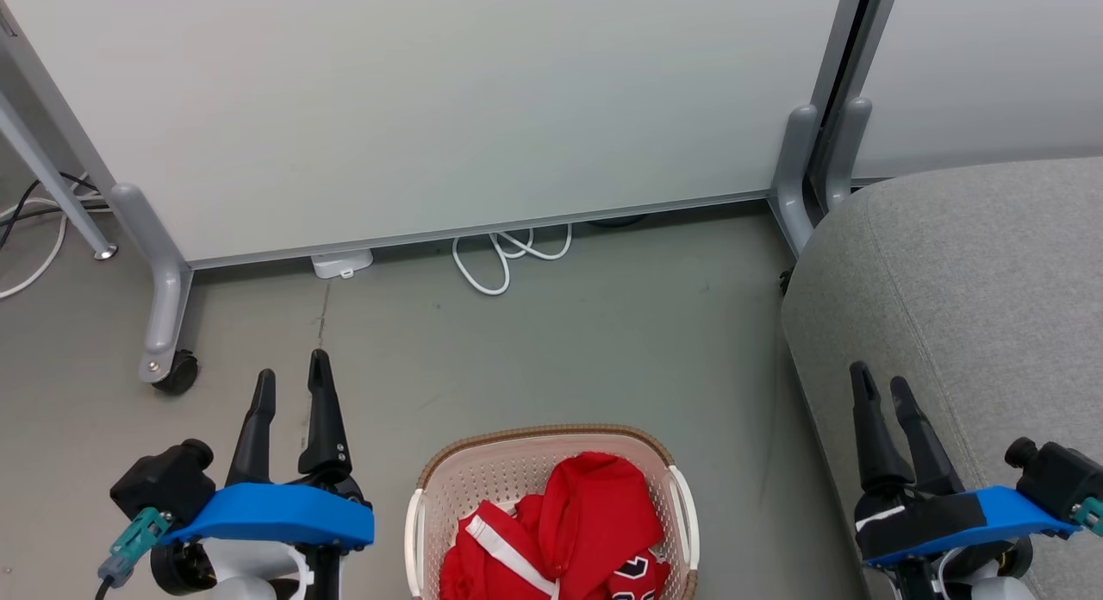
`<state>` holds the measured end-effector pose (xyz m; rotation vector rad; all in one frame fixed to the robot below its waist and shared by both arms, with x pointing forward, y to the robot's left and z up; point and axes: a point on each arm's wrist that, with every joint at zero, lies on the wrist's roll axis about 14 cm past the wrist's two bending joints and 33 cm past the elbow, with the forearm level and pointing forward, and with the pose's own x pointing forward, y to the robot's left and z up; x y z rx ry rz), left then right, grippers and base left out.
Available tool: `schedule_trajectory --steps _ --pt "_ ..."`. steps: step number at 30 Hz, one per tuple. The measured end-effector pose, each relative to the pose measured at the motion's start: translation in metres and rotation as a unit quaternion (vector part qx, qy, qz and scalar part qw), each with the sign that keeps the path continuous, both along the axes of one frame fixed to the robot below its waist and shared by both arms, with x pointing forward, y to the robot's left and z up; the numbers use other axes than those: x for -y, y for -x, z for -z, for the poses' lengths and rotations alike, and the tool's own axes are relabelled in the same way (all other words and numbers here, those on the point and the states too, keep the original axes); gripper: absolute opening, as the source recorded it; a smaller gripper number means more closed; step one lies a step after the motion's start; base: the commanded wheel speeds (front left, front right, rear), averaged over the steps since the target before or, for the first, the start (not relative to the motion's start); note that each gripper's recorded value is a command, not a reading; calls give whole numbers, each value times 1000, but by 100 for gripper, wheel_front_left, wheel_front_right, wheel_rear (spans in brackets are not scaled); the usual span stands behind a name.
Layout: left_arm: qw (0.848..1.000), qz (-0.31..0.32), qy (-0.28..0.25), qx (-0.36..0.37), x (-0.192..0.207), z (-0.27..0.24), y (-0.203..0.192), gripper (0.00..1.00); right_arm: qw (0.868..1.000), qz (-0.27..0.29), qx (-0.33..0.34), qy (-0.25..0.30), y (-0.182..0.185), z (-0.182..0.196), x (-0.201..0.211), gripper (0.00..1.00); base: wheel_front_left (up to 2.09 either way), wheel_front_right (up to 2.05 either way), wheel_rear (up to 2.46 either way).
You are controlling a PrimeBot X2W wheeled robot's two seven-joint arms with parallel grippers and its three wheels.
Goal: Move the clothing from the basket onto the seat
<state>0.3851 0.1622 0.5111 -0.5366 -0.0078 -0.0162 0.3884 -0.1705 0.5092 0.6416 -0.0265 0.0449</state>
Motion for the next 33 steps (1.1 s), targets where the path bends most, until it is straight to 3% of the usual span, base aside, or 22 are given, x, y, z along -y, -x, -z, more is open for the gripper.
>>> schedule_trajectory --steps 33 --pt "985 35 -163 51 24 -12 0 100 988 -23 37 150 -1 -7 -17 100 0 0 0"
